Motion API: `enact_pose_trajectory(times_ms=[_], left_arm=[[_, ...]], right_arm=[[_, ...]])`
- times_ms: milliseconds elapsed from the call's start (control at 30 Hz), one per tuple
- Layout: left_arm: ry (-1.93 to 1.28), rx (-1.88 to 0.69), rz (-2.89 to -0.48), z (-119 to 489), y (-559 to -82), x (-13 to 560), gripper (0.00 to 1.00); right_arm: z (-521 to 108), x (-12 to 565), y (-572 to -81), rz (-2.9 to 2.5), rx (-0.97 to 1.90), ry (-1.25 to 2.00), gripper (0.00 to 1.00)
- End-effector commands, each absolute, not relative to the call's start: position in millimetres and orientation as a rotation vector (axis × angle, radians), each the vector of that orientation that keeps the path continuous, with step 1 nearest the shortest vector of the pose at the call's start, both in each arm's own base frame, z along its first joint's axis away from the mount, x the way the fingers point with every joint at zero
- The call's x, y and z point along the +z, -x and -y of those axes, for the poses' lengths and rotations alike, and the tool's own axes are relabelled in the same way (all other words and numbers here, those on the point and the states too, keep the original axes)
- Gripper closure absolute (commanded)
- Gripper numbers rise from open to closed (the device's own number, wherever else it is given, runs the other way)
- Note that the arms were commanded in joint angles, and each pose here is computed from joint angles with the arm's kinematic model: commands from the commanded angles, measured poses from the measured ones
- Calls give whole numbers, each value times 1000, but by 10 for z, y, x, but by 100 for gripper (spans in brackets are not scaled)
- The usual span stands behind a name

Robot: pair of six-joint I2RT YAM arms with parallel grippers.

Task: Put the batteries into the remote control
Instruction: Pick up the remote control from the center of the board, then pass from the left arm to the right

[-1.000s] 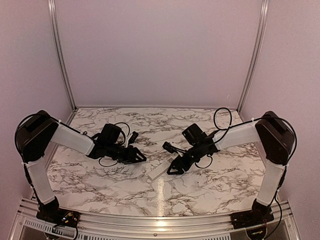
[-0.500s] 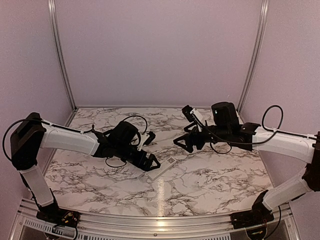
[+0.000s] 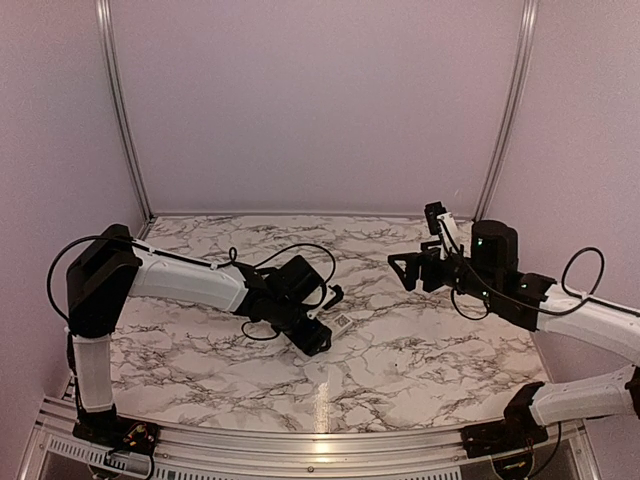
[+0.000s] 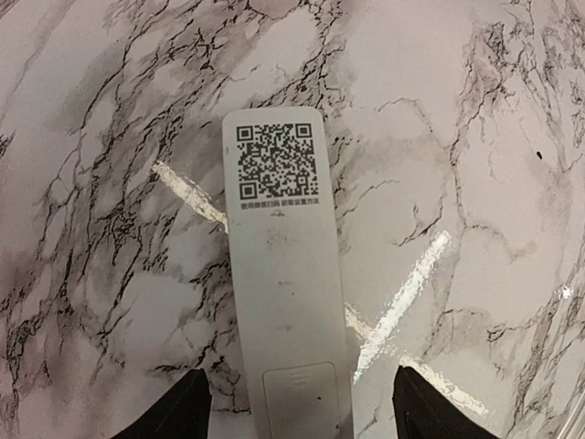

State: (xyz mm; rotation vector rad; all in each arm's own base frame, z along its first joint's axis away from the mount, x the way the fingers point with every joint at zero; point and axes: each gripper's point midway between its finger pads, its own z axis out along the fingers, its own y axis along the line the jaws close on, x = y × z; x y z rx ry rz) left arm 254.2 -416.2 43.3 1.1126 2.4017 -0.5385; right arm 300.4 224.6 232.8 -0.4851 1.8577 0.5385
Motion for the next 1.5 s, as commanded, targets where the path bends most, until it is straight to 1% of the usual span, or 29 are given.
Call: enact_pose_trajectory(times_ms=[0, 133, 267, 400, 567, 700, 900, 1067, 1233, 1333, 1467], left_arm=[[-1151, -420, -2461, 4106, -2611, 260, 32], [-1148, -373, -2487, 4105, -2659, 159, 42], [-1164, -389, -2503, 4134, -2635, 105, 52], [-1152, -423, -2511, 4191, -2657, 133, 69], [-1074, -510, -2483, 4188, -2776, 356, 84], [-997, -674, -2386, 4185, -2845, 812, 92], [-921, -1127, -1991, 4166, -2755, 2013, 91], [-959, -1274, -1732, 4080, -2503, 2695, 89], [-967, -1401, -1501, 3961, -2223, 3187, 88], [-960, -1440, -1408, 3880, -2100, 3349, 87], [-984, -1484, -1348, 3860, -1972, 3424, 87]], right_arm=[[-2070, 2283, -3092, -1887, 565, 362, 1], [-2025, 2092, -3129, -1943, 533, 342, 1], [-2073, 1886, -3186, -2009, 516, 360, 1], [-2196, 1660, -3151, -2026, 549, 463, 1], [-2266, 1624, -3190, -2023, 557, 496, 1], [-2372, 1872, -3185, -1943, 605, 551, 1], [-2650, 2388, -2991, -1745, 808, 680, 1], [-2807, 2960, -2754, -1533, 995, 743, 1], [-2949, 3523, -2446, -1316, 1195, 824, 1], [-3040, 3700, -2317, -1245, 1286, 868, 1], [-3219, 3820, -2235, -1209, 1379, 912, 1]])
